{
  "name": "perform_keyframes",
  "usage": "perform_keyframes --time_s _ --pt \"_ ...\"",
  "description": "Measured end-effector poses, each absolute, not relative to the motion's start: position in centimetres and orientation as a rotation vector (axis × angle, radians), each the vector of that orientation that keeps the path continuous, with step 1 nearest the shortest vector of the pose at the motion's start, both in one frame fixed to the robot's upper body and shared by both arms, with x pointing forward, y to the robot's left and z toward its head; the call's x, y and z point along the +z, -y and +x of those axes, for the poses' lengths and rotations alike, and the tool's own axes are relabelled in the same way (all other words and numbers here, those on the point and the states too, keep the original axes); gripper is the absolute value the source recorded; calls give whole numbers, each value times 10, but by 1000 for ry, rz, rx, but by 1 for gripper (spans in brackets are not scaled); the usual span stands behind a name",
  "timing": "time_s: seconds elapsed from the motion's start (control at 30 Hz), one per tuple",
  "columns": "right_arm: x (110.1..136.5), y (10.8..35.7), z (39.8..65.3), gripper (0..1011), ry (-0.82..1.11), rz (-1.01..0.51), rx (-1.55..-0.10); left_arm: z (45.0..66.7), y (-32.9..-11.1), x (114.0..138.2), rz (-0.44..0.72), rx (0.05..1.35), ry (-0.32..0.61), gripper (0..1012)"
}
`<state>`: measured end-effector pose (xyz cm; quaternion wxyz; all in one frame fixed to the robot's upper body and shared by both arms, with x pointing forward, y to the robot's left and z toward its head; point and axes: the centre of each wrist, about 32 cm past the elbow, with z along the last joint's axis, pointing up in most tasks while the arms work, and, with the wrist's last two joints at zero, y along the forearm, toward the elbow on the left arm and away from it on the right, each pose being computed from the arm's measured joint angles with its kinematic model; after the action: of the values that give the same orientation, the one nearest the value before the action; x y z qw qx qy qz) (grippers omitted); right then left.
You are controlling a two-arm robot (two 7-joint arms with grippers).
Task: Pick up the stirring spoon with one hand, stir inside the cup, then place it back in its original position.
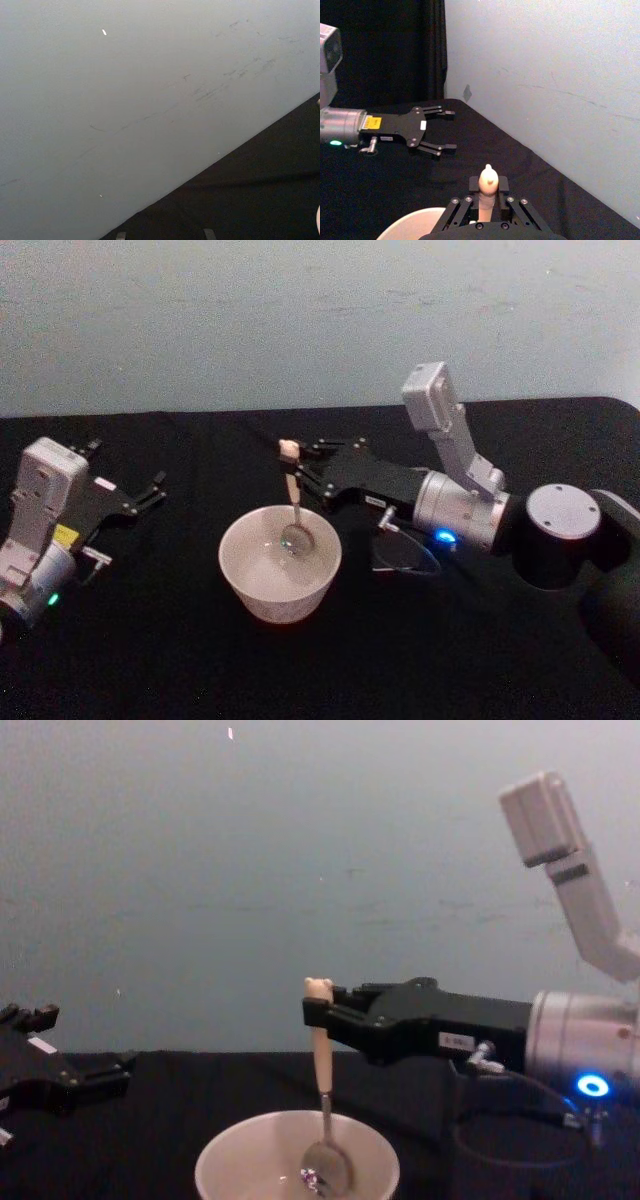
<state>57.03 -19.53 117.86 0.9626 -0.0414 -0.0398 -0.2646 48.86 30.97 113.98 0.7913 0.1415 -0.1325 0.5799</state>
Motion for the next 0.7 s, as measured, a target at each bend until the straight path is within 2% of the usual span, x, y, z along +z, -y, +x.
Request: perform_keyframes --time_s 0.4,0.7 --pt "1184 213 542 210 79 -97 -475 489 -310 1140 305 1248 285 1001" --pt "1182 204 534 210 59 -92 -412 489 -310 1140 304 1248 285 1001"
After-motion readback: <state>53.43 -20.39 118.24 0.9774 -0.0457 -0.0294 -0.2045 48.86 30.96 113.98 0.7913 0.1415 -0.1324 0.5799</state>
